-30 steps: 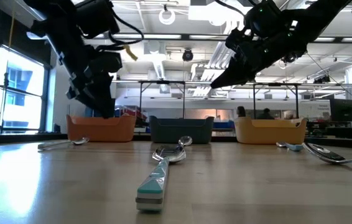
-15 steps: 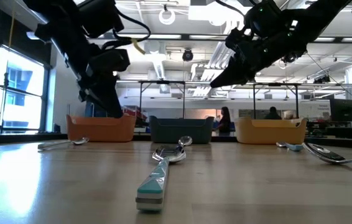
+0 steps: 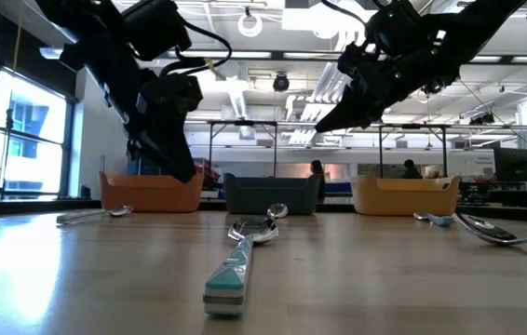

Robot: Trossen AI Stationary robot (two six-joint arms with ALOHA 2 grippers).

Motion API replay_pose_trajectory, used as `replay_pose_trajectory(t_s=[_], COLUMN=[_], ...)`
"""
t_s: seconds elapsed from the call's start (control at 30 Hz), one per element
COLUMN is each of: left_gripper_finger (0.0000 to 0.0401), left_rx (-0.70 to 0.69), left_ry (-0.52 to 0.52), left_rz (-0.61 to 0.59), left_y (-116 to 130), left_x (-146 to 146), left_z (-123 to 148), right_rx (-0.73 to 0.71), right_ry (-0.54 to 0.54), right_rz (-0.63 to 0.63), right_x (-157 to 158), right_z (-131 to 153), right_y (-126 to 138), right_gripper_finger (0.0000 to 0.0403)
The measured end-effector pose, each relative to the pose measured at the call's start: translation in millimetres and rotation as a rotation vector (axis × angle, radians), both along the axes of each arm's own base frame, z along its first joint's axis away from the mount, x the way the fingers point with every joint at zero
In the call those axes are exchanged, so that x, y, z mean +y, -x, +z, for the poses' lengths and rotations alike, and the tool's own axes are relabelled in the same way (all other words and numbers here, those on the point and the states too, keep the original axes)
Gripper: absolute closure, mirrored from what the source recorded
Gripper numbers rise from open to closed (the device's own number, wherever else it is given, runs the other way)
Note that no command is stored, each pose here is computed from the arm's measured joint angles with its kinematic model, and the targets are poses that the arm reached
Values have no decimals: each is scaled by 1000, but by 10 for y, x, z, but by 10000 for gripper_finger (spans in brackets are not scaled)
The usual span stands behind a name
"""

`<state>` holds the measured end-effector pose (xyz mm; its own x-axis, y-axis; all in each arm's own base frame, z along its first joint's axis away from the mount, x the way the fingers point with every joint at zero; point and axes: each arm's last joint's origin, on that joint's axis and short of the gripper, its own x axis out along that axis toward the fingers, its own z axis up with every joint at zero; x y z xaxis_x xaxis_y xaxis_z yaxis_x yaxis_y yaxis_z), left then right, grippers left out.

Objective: Sort silverware by color (type)
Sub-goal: Put the blue spoon into the yellow bin

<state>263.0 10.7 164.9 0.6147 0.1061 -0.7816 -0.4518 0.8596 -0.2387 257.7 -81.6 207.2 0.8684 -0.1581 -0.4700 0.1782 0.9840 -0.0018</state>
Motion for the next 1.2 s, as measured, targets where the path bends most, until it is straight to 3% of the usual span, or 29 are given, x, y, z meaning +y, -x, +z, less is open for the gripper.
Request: replay_pose_trajectory(t_s=[0.23, 0.5, 0.7, 0.93, 1.2], left_gripper_finger=[237, 248, 296, 352, 376], left_rx=[-155, -408, -283, -169, -147], left_ry=[3, -50, -36, -90, -78], left_rz=[29, -60, -38, -7, -5], left_y=[-172, -447, -469, -492, -509], left_x=[9, 7, 40, 13, -52], left_z=[9, 7, 14, 67, -3], right_rx=[-5, -67, -242, -281, -231], right_ry=[22, 63, 70, 74, 63], right_rz=[24, 98, 272, 281, 256], right_x=[34, 78, 69, 66, 94], right_z=[8, 21, -96, -47, 2], right_y=[-14, -33, 89, 157, 253], right_gripper_finger=[402, 403, 403, 403, 403])
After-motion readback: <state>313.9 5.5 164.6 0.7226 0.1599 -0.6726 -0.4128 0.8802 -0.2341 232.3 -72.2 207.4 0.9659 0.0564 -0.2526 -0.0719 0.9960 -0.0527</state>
